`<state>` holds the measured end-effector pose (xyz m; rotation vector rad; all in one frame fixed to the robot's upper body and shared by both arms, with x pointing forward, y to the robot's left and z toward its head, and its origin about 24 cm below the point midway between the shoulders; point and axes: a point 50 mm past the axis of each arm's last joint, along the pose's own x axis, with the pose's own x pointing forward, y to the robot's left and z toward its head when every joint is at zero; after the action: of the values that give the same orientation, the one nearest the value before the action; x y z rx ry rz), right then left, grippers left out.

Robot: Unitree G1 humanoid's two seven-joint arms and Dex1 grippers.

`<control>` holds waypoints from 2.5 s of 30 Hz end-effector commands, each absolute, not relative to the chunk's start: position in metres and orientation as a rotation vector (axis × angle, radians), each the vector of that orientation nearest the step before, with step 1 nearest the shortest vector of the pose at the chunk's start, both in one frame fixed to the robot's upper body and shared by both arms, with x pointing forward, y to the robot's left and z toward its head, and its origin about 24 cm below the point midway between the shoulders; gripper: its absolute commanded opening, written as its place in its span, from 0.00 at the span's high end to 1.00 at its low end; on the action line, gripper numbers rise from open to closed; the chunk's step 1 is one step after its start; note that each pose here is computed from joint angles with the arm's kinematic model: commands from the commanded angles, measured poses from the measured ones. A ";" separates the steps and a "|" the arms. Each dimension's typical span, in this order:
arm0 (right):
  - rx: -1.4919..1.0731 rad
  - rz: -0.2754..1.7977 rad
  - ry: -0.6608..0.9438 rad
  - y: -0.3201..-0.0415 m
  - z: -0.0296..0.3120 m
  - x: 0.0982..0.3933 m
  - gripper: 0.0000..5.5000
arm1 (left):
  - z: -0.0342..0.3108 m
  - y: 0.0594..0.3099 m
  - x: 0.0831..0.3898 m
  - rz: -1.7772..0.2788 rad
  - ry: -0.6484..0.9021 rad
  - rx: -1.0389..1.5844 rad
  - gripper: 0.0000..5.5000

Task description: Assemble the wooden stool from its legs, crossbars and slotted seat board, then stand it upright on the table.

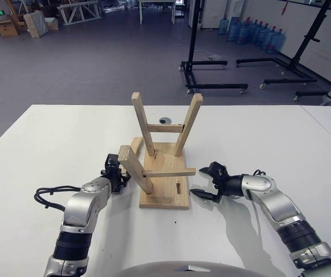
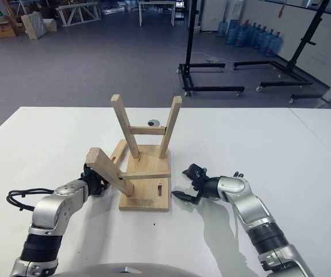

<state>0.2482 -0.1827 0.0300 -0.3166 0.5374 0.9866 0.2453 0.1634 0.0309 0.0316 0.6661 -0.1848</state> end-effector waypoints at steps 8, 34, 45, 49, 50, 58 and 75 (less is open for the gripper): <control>-0.323 0.975 0.614 -0.185 0.018 0.243 0.13 | 0.012 0.182 0.237 -0.110 0.762 0.028 0.63; 0.679 1.046 -0.222 -0.195 0.285 0.333 0.13 | 0.253 0.149 0.292 -1.011 -0.244 -0.209 0.63; 0.823 1.196 -0.068 -0.148 0.257 0.324 0.05 | 0.231 0.124 0.288 -1.157 -0.152 -0.333 0.63; 0.867 1.246 -0.084 -0.143 0.263 0.324 0.02 | 0.228 0.119 0.286 -1.186 -0.131 -0.336 0.63; 0.874 1.265 -0.089 -0.142 0.265 0.322 0.02 | 0.227 0.118 0.285 -1.189 -0.125 -0.332 0.63; 0.914 1.345 -0.133 -0.137 0.270 0.307 0.02 | 0.217 0.109 0.275 -1.253 -0.099 -0.373 0.63; 0.918 1.336 -0.099 -0.132 0.261 0.310 0.21 | 0.216 0.110 0.271 -1.271 -0.076 -0.388 0.63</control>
<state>0.3094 -0.1311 0.2654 0.9131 -0.1141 1.3493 0.2718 0.1095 0.2139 -0.3955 -0.0749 -1.2659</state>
